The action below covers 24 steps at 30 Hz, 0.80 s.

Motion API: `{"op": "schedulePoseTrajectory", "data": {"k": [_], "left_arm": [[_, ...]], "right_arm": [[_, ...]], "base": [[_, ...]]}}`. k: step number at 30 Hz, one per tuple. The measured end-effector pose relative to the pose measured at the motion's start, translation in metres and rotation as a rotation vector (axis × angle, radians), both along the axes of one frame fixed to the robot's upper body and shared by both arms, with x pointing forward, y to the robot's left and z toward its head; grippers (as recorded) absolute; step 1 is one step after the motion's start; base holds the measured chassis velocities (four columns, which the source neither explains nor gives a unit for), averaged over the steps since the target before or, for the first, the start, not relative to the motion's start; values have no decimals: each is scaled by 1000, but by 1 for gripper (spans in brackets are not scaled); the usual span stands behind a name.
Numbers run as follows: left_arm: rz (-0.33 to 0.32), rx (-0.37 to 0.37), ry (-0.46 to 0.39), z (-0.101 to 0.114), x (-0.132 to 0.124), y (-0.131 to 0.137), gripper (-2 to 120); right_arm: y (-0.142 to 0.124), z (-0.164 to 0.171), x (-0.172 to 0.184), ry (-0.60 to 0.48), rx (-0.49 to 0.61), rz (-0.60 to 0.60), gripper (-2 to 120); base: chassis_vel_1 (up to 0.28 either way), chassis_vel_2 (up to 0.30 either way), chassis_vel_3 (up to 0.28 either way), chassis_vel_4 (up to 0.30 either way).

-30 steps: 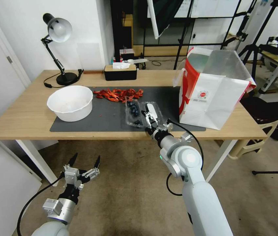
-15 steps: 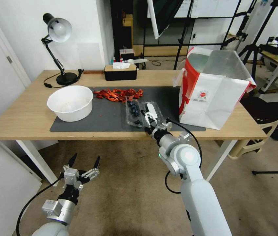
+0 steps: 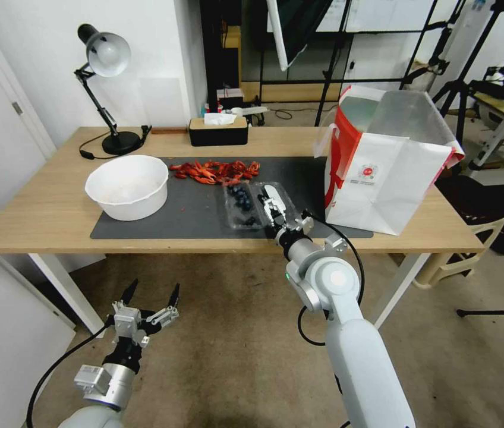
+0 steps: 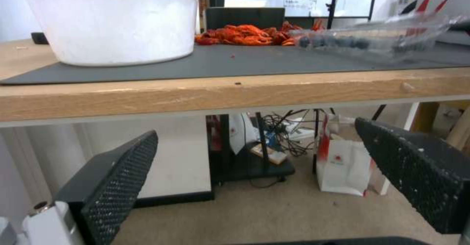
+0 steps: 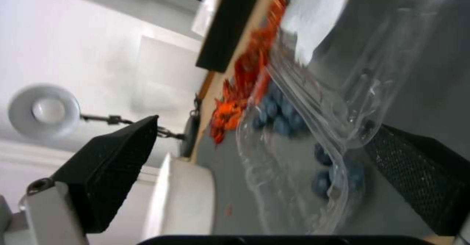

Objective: Close the takeout container lid, then place the container into the takeout bag.

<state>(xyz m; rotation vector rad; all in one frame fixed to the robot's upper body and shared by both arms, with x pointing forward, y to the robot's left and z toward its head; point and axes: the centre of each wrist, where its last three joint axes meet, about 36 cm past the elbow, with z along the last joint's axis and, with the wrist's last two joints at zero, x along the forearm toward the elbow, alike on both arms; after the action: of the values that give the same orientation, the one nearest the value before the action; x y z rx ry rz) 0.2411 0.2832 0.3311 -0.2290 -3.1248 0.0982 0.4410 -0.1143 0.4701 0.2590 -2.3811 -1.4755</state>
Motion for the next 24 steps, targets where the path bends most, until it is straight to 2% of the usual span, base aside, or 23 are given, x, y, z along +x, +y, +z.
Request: {"op": "schedulePoseTrajectory", "data": {"k": [1, 2, 5, 6, 10, 11, 13, 16, 18, 19, 22, 23, 24], "left_arm": [[2, 1, -2, 0, 0, 1, 100], [2, 1, -2, 0, 0, 1, 100], [7, 2, -4, -1, -3, 1, 100], [7, 2, -4, -1, -3, 1, 100], [10, 1, -5, -2, -5, 0, 100], [10, 1, -5, -2, -5, 0, 100], [14, 0, -5, -3, -6, 0, 100], [20, 0, -8, -3, -6, 0, 100], [24, -2, -11, -3, -8, -1, 100], [24, -2, -11, -3, -8, -1, 100], [27, -7, -12, -4, -8, -3, 100], [27, -7, -12, -4, -8, -3, 100], [26, -9, -13, -4, -8, -4, 100]], "right_arm": [[4, 2, -4, -49, -95, 1, 100], [4, 2, -4, -49, -95, 1, 100], [15, -2, -9, -187, -403, -1, 100], [15, -2, -9, -187, -403, -1, 100], [20, -15, -3, -356, -618, 57, 100], [20, -15, -3, -356, -618, 57, 100], [20, -23, 3, -430, -676, 95, 100], [18, -28, 9, -478, -679, 158, 100], [16, -30, 16, -481, -624, 231, 100], [16, -30, 16, -481, -624, 231, 100], [12, -28, 26, -440, -479, 338, 100], [12, -28, 26, -440, -479, 338, 100], [11, -26, 30, -413, -424, 364, 100]], "base": [[0, 0, 0, 0], [0, 0, 0, 0], [0, 0, 0, 0], [0, 0, 0, 0], [0, 0, 0, 0], [0, 0, 0, 0], [0, 0, 0, 0], [0, 0, 0, 0], [0, 0, 0, 0], [0, 0, 0, 0], [0, 0, 0, 0], [0, 0, 0, 0], [0, 0, 0, 0]]}}
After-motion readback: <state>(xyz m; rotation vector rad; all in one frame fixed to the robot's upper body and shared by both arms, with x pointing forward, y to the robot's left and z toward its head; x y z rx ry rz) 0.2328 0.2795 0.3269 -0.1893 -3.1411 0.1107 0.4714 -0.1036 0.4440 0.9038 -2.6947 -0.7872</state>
